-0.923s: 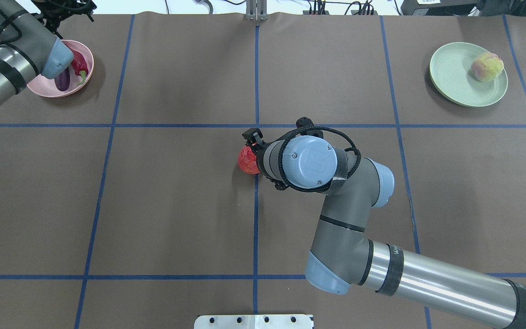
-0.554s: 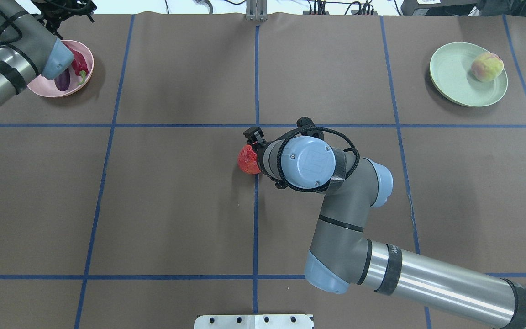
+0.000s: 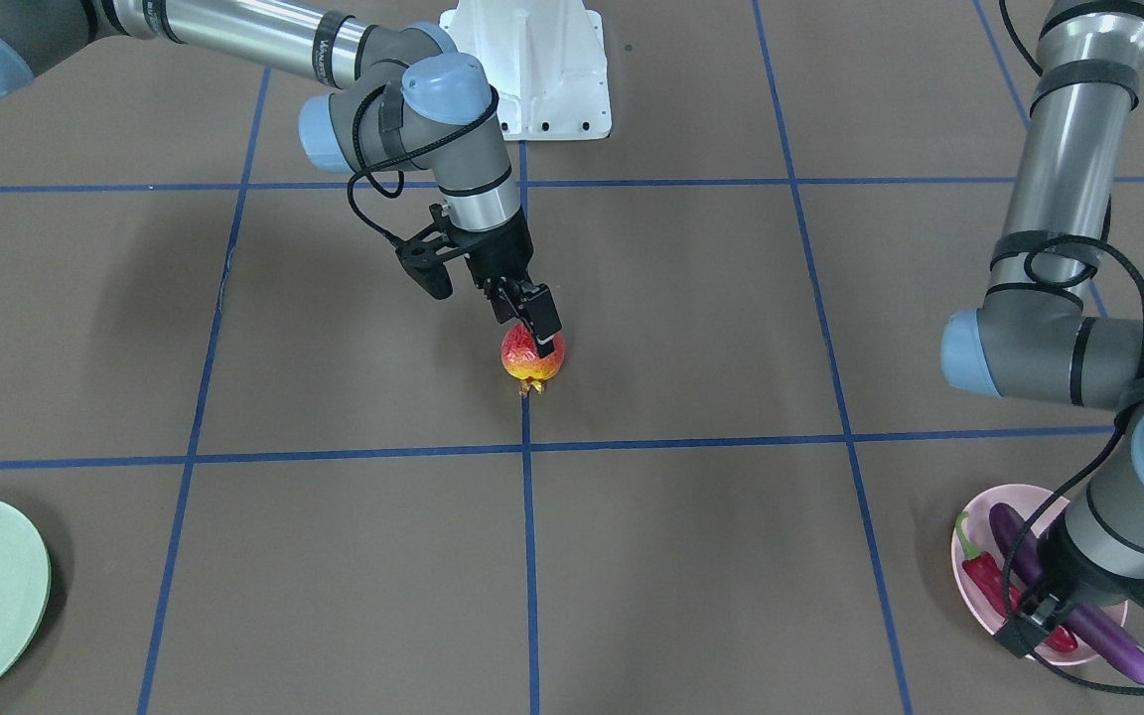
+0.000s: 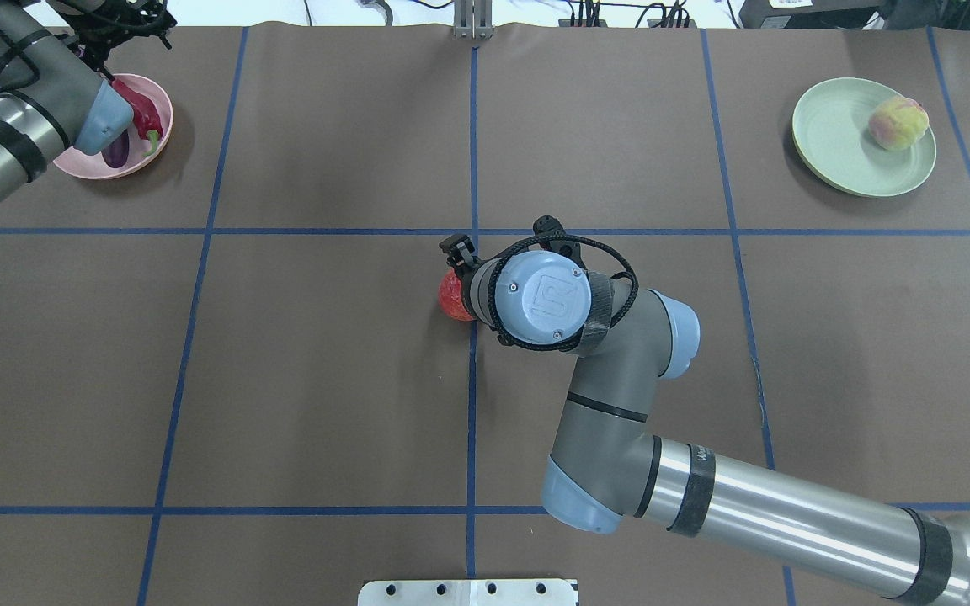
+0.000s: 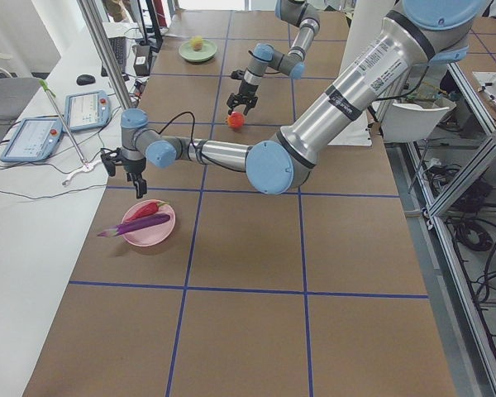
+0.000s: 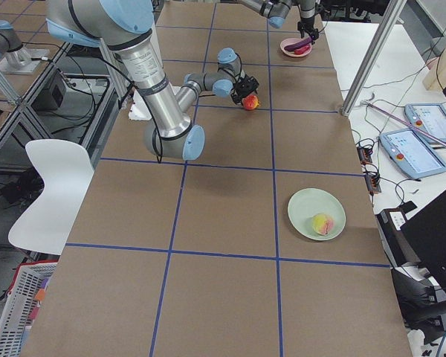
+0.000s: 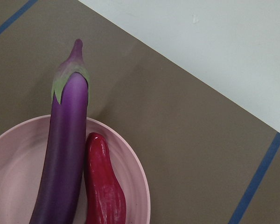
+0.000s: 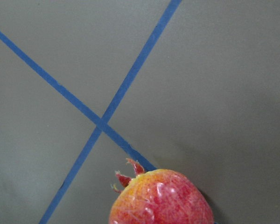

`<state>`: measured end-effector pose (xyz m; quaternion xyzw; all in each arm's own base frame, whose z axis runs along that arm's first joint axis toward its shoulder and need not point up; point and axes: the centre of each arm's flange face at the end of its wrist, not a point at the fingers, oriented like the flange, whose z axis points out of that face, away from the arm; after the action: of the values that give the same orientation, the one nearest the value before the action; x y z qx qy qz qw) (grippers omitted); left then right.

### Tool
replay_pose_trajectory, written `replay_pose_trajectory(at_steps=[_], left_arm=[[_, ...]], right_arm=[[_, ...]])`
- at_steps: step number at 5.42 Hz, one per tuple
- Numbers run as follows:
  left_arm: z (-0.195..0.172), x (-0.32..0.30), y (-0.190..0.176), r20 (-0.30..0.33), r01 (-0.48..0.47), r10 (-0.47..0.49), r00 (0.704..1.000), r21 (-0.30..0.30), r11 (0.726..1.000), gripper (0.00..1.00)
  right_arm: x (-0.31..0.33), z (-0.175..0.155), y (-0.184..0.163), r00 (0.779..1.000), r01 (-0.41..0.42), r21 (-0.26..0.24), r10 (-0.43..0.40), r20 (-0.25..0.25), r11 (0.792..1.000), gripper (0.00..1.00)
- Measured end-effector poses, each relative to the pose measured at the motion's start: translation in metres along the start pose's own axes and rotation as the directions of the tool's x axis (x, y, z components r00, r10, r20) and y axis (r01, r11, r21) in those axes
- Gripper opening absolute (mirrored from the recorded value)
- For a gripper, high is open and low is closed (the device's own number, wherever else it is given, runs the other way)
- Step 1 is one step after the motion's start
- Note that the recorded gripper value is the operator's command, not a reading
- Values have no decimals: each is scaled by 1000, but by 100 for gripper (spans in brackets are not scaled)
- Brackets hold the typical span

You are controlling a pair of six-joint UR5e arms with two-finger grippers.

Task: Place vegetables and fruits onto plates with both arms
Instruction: 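Move the right gripper to the red pomegranate and grasp it, then carry the pomegranate with the right gripper onto the green plate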

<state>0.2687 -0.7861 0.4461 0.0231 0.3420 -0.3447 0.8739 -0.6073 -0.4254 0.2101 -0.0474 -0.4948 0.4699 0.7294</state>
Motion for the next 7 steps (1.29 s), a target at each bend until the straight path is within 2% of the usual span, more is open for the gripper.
replay_pose_trajectory(at_steps=[2,3,4,5,7], left_arm=[[0,1,1,0,2,-2,1000,-1,1000,100],[0,1,2,-1,5,-5,1000,-1,1000,100],[0,2,2,-3,6,-6,1000,-1,1000,100],[-2,3,3,-5,9,-9,1000,0,1000,100],[-9,8,5,-15,13,-13,1000,1,1000,100]], right_arm=[[-3,9,4,1000,1,8,-1,-9,1000,98],[-4,12,4,1000,1,12,-1,-13,1000,77],[-4,14,4,1000,2,14,-1,-15,1000,29],[-4,14,5,1000,1,12,-1,-13,1000,0],[-15,4,-9,999,33,4,-33,8,999,0]])
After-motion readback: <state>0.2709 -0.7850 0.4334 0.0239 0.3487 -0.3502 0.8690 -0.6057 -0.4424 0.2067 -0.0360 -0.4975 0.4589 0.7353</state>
